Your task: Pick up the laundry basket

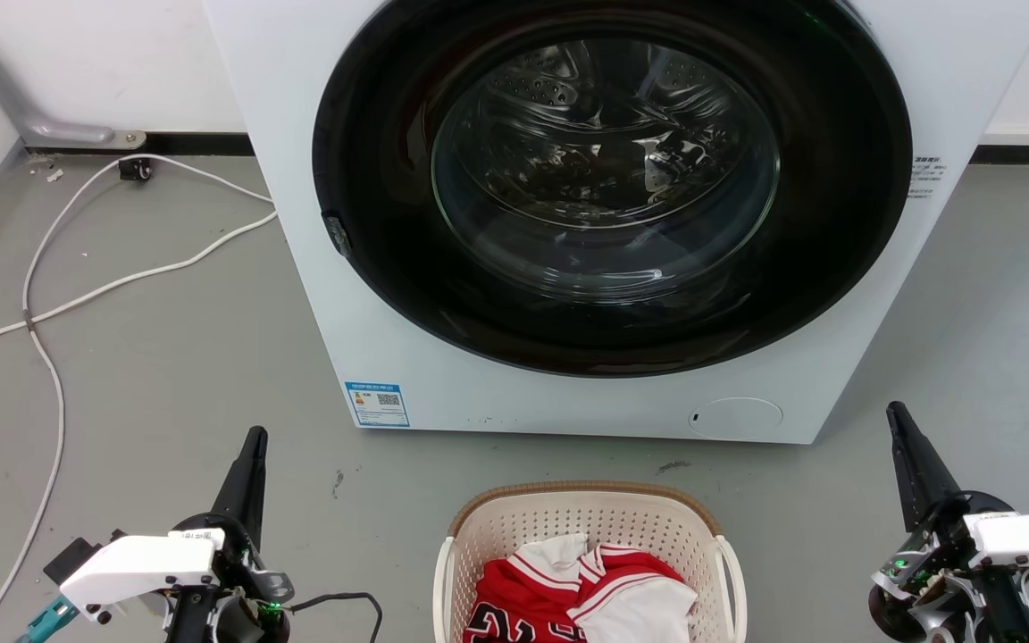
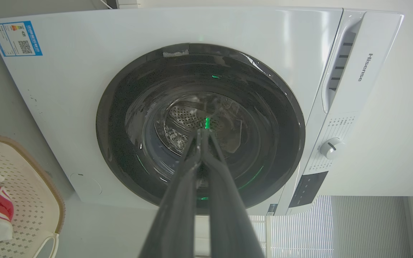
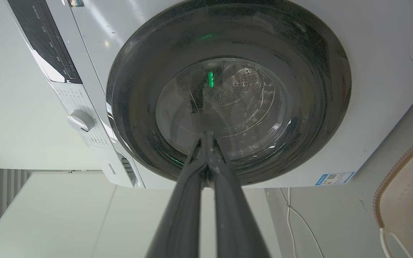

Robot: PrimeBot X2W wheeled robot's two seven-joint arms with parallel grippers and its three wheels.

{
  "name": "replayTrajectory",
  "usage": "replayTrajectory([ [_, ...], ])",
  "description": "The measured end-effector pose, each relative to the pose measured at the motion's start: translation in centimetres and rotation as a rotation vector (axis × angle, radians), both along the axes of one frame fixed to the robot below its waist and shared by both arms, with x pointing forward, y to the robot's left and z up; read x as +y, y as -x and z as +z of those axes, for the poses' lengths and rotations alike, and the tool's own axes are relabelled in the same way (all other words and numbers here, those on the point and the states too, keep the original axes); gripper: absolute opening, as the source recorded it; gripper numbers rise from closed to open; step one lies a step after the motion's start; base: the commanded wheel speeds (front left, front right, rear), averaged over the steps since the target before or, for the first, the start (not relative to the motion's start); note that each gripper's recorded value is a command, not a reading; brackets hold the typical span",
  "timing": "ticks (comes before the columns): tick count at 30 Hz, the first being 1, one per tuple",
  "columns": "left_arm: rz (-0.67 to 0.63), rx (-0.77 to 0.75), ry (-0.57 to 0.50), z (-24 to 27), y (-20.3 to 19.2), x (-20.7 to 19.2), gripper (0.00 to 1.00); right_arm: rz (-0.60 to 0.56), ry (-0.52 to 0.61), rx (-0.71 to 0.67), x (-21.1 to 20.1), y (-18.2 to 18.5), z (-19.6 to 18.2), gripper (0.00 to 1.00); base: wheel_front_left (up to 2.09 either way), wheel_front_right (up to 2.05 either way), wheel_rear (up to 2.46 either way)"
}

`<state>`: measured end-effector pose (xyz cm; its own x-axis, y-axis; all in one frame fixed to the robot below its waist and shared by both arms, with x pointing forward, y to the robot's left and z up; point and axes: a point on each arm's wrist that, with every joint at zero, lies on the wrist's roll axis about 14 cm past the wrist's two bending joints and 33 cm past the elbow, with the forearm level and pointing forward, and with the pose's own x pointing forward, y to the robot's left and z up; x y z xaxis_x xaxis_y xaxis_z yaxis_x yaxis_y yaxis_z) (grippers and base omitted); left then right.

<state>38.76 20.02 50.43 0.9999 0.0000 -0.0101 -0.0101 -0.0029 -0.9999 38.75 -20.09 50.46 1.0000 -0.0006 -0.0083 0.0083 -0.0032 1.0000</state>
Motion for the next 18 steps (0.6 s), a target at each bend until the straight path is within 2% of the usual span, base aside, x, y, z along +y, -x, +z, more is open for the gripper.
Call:
replayTrajectory([
  [18,0.000,0.000,0.000,0.00,0.00,0.01,0.00,0.001,0.000,0.000,0.01,0.00,0.00,0.00,0.00,0.00,0.00],
])
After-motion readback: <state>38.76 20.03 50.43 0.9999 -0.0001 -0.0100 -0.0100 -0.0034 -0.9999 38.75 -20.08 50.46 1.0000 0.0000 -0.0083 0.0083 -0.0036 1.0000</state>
